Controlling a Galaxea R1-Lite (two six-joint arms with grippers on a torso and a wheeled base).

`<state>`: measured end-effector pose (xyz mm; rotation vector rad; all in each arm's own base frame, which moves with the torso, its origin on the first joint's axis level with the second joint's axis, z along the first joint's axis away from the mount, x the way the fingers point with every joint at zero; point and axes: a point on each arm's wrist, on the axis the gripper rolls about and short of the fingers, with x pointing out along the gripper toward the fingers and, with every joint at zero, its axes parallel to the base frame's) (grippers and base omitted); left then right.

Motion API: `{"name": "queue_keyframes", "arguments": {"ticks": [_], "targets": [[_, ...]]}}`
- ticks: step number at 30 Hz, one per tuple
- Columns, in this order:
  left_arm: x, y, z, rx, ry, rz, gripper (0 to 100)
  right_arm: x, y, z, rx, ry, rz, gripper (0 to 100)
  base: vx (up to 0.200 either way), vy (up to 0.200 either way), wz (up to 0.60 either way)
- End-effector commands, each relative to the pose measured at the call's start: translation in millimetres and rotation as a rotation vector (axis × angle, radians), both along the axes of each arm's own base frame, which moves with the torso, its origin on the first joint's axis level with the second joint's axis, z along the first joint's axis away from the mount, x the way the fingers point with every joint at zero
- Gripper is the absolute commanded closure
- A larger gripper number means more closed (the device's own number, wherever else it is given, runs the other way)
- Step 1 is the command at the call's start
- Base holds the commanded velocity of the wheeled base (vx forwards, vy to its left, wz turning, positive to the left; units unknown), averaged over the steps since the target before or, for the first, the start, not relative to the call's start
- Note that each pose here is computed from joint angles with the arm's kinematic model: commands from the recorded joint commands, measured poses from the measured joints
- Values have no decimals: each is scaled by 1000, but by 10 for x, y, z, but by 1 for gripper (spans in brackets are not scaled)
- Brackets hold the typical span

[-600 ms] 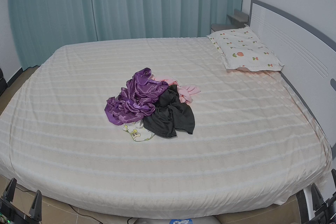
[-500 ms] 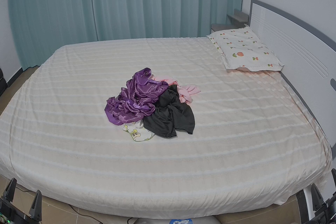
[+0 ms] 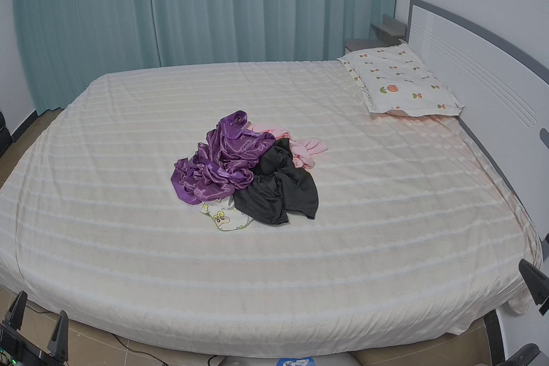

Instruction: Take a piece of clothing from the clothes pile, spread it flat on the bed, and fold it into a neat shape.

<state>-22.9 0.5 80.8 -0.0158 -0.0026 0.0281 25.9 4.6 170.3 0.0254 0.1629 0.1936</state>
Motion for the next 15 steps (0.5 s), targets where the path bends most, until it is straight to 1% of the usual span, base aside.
{"name": "queue_keyframes", "arguments": {"ticks": [1,2,3,4,5,7,9,10,11,12,13,15], "targets": [[8,0,-45,-3,10,1,0,1913,445,-343,92,519,140,0,0,0,0],[8,0,-45,-3,10,1,0,1913,445,-343,92,519,140,0,0,0,0],[8,0,-45,-3,10,1,0,2251,630,-430,161,528,100,0,0,0,0],[8,0,-45,-3,10,1,0,2370,694,-465,186,528,79,0,0,0,0],[8,0,-45,-3,10,1,0,2565,809,-539,233,529,45,0,0,0,0],[8,0,-45,-3,10,1,0,2798,993,-634,278,524,25,0,0,0,0],[8,0,-45,-3,10,1,0,2965,1111,-724,294,534,11,0,0,0,0],[8,0,-45,-3,10,0,0,2981,1122,-722,296,531,11,0,0,0,0],[8,0,-45,-3,10,1,0,3136,1226,-795,299,533,3,0,0,0,0],[8,0,-45,-3,10,0,0,3158,1240,-813,299,534,1,0,0,0,0],[8,0,-45,-3,10,1,0,3296,1334,-900,306,530,-23,0,0,0,0],[7,0,-41,-3,8,1,0,3394,1419,-981,318,531,-42,0,0,0,0]]}}
